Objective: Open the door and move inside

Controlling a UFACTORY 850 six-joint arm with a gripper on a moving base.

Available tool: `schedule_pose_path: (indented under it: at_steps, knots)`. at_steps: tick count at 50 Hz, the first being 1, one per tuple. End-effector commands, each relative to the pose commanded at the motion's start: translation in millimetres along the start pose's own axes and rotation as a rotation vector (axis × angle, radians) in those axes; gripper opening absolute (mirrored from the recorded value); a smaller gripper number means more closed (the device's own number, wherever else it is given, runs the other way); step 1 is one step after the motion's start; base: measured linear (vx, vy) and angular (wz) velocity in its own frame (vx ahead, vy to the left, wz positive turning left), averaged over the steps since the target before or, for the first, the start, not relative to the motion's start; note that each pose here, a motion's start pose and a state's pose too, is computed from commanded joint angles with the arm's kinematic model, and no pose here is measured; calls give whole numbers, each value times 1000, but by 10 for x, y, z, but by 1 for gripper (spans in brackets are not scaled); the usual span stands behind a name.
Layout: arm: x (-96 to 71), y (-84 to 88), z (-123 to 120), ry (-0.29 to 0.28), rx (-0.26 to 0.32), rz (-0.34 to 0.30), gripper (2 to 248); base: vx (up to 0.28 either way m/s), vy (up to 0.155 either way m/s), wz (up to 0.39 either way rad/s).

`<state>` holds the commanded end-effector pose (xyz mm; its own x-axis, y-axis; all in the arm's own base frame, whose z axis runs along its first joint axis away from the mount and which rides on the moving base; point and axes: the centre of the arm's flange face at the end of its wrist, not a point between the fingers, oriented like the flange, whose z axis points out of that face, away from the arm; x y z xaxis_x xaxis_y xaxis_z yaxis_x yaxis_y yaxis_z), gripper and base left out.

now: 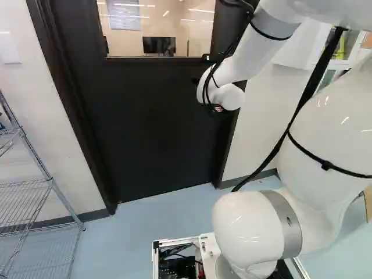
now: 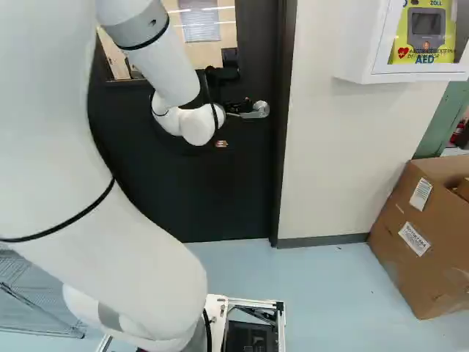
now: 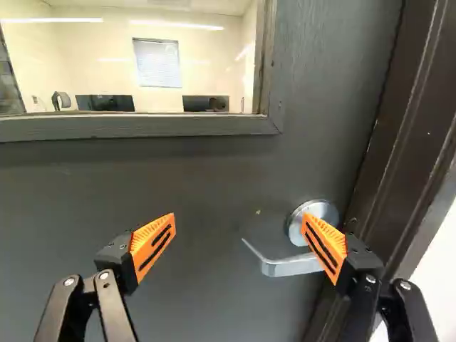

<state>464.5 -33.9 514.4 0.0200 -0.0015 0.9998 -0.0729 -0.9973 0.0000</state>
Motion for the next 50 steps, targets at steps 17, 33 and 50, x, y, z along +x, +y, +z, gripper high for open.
schedule_pose_path:
  at_steps: [17,33,50]
  knots:
    - [-36,33,193,-8,-7,0,247,0,0,0]
    - [-197,34,207,-42,-7,0,247,0,0,0]
    - [-377,34,215,-79,-7,0,247,0,0,0]
